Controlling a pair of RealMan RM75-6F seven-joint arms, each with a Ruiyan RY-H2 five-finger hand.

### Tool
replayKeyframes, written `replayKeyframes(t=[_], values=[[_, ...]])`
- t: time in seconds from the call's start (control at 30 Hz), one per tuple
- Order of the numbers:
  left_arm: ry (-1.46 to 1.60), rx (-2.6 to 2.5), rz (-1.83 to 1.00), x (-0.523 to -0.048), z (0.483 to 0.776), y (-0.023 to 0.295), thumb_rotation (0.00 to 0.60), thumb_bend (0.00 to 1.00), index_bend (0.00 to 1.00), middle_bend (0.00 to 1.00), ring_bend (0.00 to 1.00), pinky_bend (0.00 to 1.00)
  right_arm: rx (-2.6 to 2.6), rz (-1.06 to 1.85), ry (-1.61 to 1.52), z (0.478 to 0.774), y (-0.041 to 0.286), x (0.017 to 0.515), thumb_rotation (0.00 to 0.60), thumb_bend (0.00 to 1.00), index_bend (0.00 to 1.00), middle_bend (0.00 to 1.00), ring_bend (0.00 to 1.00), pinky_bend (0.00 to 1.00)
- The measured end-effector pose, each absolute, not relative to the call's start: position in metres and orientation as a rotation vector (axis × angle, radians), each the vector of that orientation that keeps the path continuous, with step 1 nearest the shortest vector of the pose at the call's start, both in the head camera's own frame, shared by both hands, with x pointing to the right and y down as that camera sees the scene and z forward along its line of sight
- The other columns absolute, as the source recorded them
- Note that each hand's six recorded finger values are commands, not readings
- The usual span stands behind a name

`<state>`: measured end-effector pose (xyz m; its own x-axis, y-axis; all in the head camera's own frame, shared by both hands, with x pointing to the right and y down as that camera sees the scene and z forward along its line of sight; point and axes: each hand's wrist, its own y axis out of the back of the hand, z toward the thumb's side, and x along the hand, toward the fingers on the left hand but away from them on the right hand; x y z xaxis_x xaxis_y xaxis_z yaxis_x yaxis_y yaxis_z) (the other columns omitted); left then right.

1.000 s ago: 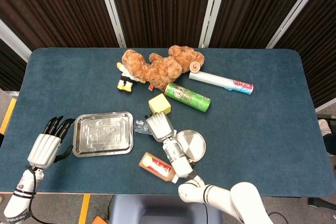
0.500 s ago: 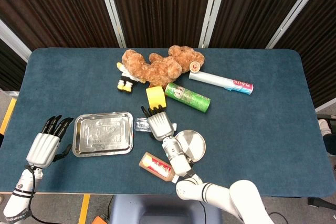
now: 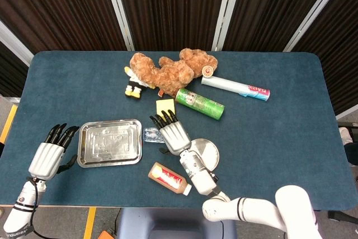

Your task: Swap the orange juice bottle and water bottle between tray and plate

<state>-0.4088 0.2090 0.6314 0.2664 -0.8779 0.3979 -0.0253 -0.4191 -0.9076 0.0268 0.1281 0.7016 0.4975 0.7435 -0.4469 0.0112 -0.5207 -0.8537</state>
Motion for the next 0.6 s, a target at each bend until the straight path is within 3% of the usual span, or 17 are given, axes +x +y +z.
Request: replayKeyframes(t=[0.33,0.6], values=[[0.828,-1.687,-1.263,-0.407,0.633,0.210,0.600,0.37,0.00,0.12,0.03,0.08,-2.012,1.084,-0.582,0.658,0.155,0.083,0.600,0.27,0.00,0.19,0.05,0.13],[0.819,-1.683,-1.244,-0.403,0.632,0.211,0.600,0.37,0.00,0.12,0.03,0.08,-2.034,1.111,-0.494,0.650,0.178,0.122,0.600,0.27,0.00,0.19,0.05,0.13]])
